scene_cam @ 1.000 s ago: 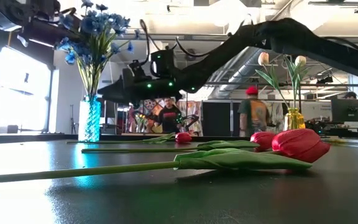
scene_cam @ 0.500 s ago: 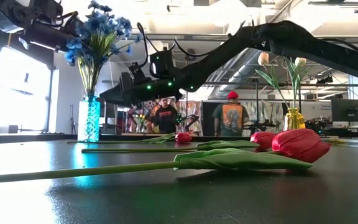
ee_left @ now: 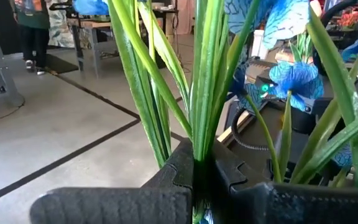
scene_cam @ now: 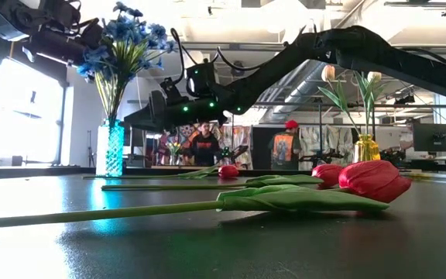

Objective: Sort flowers into vase by color
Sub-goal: Put the blue flowers into the blue vase

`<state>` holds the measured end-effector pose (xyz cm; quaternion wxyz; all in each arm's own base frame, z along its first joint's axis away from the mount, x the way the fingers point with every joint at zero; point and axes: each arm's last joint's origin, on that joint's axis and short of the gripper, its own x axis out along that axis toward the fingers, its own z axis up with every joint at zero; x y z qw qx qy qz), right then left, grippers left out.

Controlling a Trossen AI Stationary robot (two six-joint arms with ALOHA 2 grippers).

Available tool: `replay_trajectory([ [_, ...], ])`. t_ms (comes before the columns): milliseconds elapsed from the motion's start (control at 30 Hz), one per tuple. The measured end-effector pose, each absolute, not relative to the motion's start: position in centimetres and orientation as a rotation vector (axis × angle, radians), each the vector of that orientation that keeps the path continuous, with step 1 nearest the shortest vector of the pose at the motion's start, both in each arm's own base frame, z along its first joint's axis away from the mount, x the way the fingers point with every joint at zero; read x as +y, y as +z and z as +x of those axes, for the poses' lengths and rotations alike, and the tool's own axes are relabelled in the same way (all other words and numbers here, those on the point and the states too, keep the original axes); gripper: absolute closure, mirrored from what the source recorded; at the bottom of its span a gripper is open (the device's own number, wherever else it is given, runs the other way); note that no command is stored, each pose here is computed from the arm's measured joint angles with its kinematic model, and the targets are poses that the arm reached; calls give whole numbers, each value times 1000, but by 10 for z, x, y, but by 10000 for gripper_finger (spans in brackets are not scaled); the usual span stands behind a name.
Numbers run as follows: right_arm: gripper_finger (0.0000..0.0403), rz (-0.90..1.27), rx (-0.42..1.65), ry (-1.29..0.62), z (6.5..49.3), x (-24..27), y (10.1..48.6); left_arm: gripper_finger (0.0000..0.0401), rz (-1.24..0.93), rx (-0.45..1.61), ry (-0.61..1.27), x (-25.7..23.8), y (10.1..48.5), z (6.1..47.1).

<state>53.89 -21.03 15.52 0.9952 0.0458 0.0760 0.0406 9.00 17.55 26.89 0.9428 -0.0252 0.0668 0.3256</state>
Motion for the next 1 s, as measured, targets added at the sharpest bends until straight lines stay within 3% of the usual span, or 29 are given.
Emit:
replay_trajectory([
  [700, 201, 88, 159, 82, 539, -210, 154, 398, -102, 233, 661, 174, 258, 89],
  [1000, 201, 103, 185, 83, 538, -210, 152, 340, -74, 252, 657, 173, 257, 89],
])
